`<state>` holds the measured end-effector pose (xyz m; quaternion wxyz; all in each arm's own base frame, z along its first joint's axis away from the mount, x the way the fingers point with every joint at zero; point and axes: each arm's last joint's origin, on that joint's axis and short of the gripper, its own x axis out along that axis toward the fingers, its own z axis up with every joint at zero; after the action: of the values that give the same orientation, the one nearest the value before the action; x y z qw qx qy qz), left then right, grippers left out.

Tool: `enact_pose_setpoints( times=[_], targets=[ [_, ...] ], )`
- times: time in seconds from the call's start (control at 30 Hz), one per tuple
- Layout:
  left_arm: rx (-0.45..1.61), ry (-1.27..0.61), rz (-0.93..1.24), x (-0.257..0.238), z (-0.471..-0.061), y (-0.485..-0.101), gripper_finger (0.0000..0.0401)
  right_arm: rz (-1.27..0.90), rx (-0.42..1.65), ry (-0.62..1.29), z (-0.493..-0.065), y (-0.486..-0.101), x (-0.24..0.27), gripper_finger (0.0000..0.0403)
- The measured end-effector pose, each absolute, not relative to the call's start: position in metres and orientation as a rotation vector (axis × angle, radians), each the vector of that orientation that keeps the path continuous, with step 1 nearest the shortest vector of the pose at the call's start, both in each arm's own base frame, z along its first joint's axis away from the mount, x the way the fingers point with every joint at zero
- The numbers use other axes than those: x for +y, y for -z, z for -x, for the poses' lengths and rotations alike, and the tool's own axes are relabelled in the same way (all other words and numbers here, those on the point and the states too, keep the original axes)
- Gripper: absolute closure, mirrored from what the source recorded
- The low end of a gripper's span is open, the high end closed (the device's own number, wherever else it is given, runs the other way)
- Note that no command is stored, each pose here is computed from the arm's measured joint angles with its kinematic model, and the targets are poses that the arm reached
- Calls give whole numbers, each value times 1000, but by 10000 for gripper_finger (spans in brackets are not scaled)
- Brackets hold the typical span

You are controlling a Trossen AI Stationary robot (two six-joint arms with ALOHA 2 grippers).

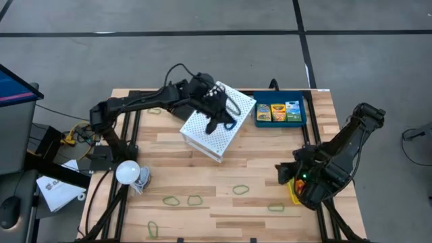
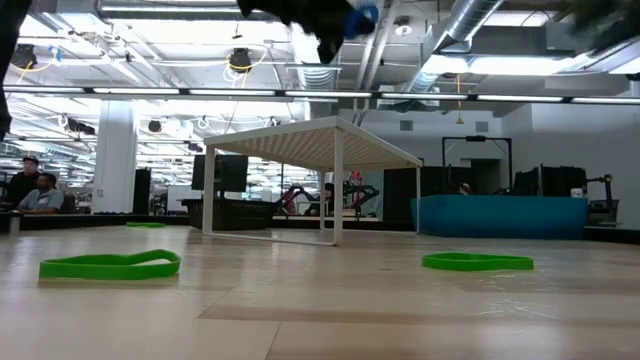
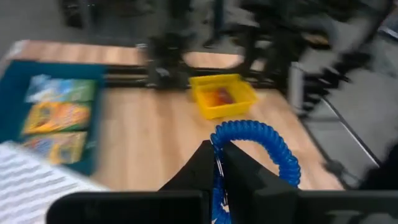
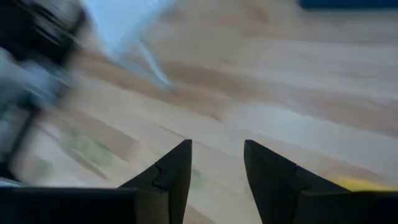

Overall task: Pick & Place Office Desk Supplies
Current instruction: Put the blue spring keychain into the yellow bin

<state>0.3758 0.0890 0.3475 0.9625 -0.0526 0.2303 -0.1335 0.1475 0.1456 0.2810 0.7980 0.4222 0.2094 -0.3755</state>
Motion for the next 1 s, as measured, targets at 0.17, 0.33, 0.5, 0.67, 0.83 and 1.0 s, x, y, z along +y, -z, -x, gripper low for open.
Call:
enact_pose_setpoints(
  times=[0.17, 0.33, 0.5, 0.67, 0.83, 1.0],
  targets=[
    [469, 306, 41, 50, -378, -354, 395, -977, 102, 707, -165, -295, 147, 259],
    [425, 172, -54, 24, -391, -353, 394, -957, 9, 618, -184, -316, 148, 259],
    [379, -35, -116, 13, -400, -353, 394, -884, 1, 491, -207, -340, 149, 259],
    [334, -165, -119, 9, -401, -358, 395, -854, -29, 479, -215, -347, 144, 259],
    [290, -181, -101, -2, -399, -365, 395, -836, -21, 494, -220, -346, 139, 259],
    [283, -150, -98, -15, -399, -365, 395, -823, -3, 510, -223, -344, 133, 259]
  ],
)
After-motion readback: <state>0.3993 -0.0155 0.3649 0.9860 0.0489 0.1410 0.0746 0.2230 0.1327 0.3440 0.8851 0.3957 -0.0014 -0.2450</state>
